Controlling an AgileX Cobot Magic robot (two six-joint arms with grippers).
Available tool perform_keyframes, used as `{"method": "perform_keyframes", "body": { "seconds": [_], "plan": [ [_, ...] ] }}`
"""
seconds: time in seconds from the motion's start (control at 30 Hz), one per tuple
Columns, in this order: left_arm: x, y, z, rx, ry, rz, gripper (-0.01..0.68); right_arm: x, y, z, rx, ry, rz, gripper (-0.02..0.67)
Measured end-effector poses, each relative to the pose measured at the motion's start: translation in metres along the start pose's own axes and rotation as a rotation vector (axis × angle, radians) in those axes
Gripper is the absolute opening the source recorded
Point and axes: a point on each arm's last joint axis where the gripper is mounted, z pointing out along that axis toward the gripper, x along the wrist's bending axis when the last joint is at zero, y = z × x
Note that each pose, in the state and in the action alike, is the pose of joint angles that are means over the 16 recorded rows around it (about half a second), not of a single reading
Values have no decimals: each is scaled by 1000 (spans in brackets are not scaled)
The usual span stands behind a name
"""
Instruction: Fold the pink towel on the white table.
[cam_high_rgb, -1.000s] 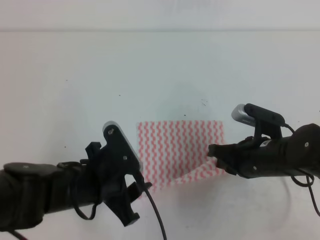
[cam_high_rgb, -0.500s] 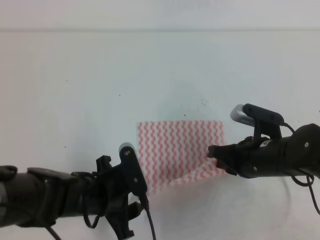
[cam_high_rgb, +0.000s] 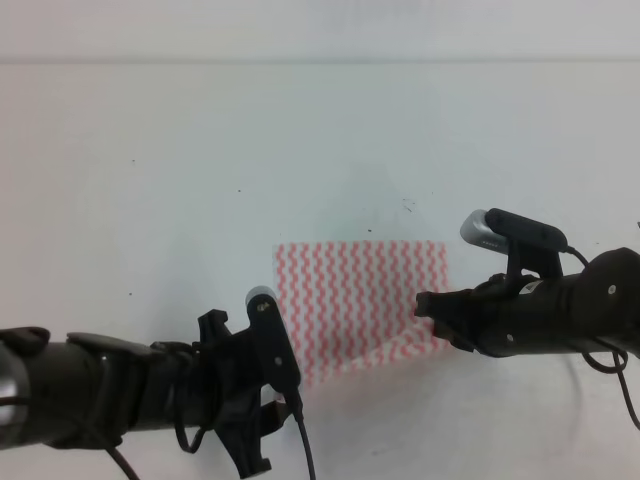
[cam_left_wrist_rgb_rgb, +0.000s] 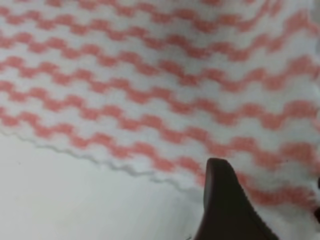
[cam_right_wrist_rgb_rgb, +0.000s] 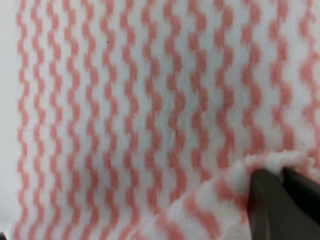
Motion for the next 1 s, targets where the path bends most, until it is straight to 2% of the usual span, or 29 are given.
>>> {"method": "perform_keyframes", "body": {
  "seconds": [0.3,0.67,0.87,1.0],
  "plan": [
    [2,-3,1,28,16,-23,231,0,0,1,2,-1,-1,-16],
    [2,-2,0,29,23,-50,49,0,0,0,0,0,-1,-16],
    [2,0,-2,11,21,-52,-3,0,0,1,1,-1,-1,-16],
    [3,2,-4,-5,23,-53,-3,0,0,1,0,-2,0,-16]
  ]
}}
